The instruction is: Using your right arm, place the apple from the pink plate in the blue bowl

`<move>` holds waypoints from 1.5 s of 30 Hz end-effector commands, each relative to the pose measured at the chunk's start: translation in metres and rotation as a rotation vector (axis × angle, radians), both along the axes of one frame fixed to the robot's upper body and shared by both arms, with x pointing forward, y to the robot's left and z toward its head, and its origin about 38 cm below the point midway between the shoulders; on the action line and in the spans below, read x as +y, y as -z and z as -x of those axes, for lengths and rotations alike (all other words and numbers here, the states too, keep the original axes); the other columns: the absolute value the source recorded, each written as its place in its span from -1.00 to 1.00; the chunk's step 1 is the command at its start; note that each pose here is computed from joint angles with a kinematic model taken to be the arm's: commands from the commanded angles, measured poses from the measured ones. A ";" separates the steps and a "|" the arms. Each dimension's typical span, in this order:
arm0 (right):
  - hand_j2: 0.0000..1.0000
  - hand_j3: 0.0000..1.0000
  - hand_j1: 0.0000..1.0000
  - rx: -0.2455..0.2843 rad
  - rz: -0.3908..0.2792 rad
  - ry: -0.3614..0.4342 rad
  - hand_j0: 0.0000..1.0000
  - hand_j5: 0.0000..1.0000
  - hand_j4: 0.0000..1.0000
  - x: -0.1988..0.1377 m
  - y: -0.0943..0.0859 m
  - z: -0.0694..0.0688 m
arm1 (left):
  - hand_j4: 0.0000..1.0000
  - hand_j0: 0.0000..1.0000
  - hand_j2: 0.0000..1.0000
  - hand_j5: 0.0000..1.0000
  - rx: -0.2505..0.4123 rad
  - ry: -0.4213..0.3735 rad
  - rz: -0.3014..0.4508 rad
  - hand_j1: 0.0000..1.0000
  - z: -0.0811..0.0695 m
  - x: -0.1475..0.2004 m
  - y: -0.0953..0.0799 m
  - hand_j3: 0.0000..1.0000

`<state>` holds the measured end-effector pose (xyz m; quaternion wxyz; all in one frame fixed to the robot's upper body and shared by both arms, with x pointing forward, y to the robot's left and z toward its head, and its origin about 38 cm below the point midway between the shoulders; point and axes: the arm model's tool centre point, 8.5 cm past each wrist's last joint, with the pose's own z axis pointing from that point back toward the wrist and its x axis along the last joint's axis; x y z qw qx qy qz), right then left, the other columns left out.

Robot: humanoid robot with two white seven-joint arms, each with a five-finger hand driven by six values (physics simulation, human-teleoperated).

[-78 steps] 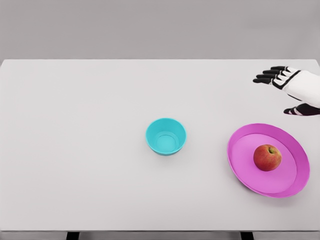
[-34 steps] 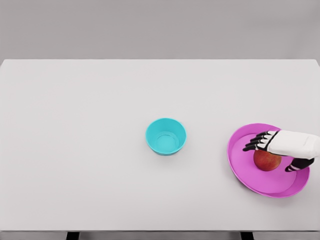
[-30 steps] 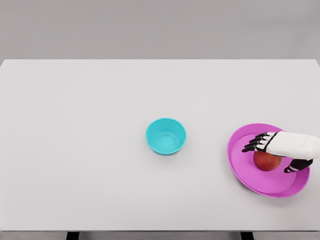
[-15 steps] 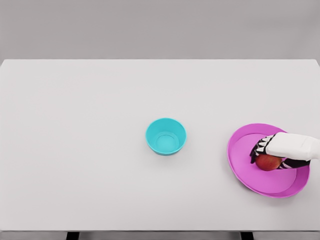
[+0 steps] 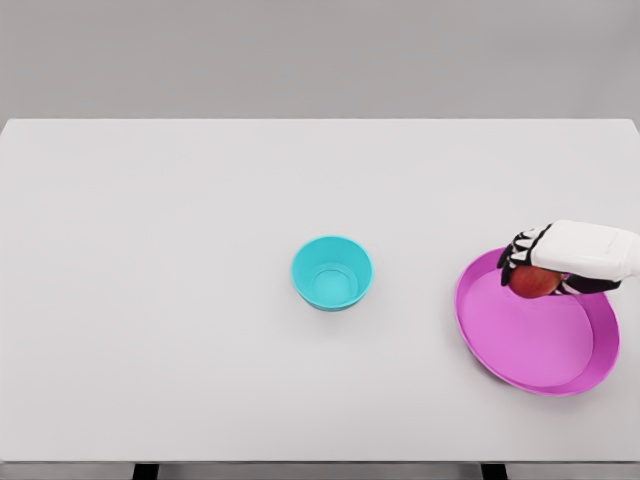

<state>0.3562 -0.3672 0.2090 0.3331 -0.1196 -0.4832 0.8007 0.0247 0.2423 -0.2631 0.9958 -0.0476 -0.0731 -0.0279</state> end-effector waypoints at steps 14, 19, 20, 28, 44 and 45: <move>0.13 0.13 0.13 -0.057 -0.189 -0.093 0.13 0.13 0.13 0.065 0.004 -0.008 | 1.00 1.00 1.00 1.00 0.001 0.000 0.000 1.00 0.000 0.000 0.000 1.00; 0.13 0.13 0.13 -0.063 -0.240 -0.116 0.13 0.13 0.13 0.083 0.008 -0.008 | 1.00 1.00 1.00 1.00 -0.001 0.000 0.000 1.00 0.000 0.000 0.000 1.00; 0.13 0.13 0.13 -0.067 -0.245 -0.119 0.13 0.13 0.13 0.085 0.007 -0.009 | 1.00 1.00 1.00 1.00 -0.001 0.000 0.000 1.00 0.000 0.000 0.000 1.00; 0.13 0.13 0.13 -0.101 -0.311 -0.170 0.13 0.13 0.13 0.121 0.004 -0.016 | 1.00 1.00 1.00 1.00 -0.001 0.000 0.000 1.00 0.000 0.000 0.000 1.00; 0.13 0.13 0.13 -0.120 -0.277 -0.327 0.13 0.13 0.13 0.197 0.009 -0.027 | 1.00 1.00 1.00 1.00 -0.002 0.000 0.000 1.00 -0.001 0.000 0.000 1.00; 0.14 0.14 0.14 -0.121 -0.267 -0.333 0.14 0.14 0.14 0.201 0.010 -0.029 | 1.00 1.00 1.00 1.00 -0.001 0.000 0.000 1.00 -0.001 0.000 0.000 1.00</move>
